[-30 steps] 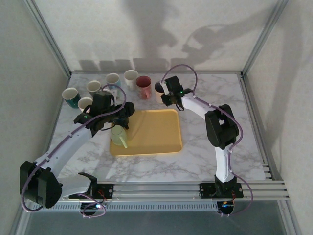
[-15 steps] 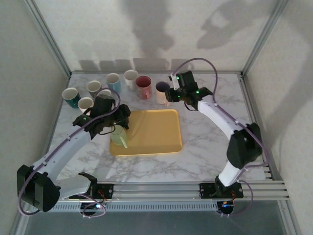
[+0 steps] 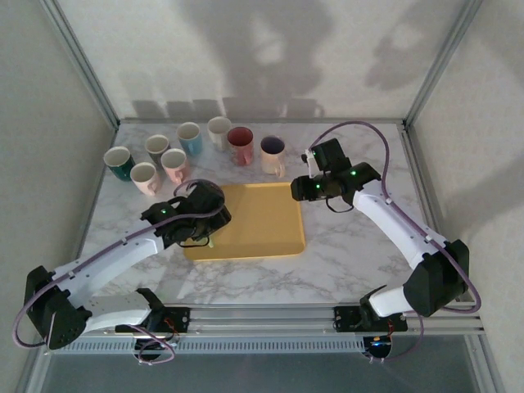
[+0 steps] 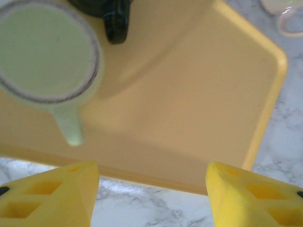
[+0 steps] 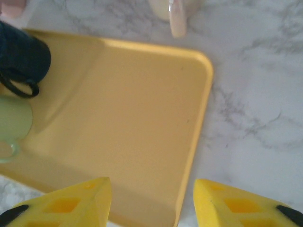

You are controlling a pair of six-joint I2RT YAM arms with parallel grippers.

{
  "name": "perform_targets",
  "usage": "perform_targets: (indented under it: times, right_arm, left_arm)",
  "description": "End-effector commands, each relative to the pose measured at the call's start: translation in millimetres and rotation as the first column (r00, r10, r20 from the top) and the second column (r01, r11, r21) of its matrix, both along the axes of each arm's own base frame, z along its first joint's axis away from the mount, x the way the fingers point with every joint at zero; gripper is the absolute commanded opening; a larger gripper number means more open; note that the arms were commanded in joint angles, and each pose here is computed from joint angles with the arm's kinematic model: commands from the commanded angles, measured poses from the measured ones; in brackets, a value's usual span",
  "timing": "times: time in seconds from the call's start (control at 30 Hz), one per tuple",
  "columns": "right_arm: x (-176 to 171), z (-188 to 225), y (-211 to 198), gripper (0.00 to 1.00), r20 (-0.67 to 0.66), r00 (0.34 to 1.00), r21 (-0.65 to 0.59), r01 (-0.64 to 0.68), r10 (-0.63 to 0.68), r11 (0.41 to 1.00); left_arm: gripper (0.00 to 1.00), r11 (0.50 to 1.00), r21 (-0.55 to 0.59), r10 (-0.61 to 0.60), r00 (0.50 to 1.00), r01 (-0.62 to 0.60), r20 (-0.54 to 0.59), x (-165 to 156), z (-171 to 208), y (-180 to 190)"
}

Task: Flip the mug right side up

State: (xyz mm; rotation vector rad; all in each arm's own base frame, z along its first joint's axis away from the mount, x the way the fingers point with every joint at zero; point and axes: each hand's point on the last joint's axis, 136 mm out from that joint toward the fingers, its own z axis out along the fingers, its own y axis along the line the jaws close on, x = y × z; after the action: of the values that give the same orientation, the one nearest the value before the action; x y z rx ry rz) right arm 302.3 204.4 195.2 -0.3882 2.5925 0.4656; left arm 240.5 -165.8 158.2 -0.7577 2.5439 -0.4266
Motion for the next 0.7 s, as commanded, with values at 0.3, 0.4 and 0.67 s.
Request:
perform_targets:
  times: [0.3,0.4,0.67]
  right_arm:
    - [-21,7,8,0.5,-0.044,0.998,0.094,-0.035,0.039,0.995]
    - [-19,10,10,0.5,-0.032,0.999,0.126,-0.033,0.038,0.991]
    - [-16,12,9,0.5,-0.028,0.999,0.151,-0.024,0.029,0.988]
  left_arm:
    - [0.54,0.981,0.178,0.114,0.978,-0.082,-0.174,-26,-38,25]
    - [0.5,0.981,0.175,0.121,0.976,-0.089,-0.182,-17,-44,27]
    - [0.44,0.974,0.224,0.096,0.967,-0.041,-0.238,-14,-59,34]
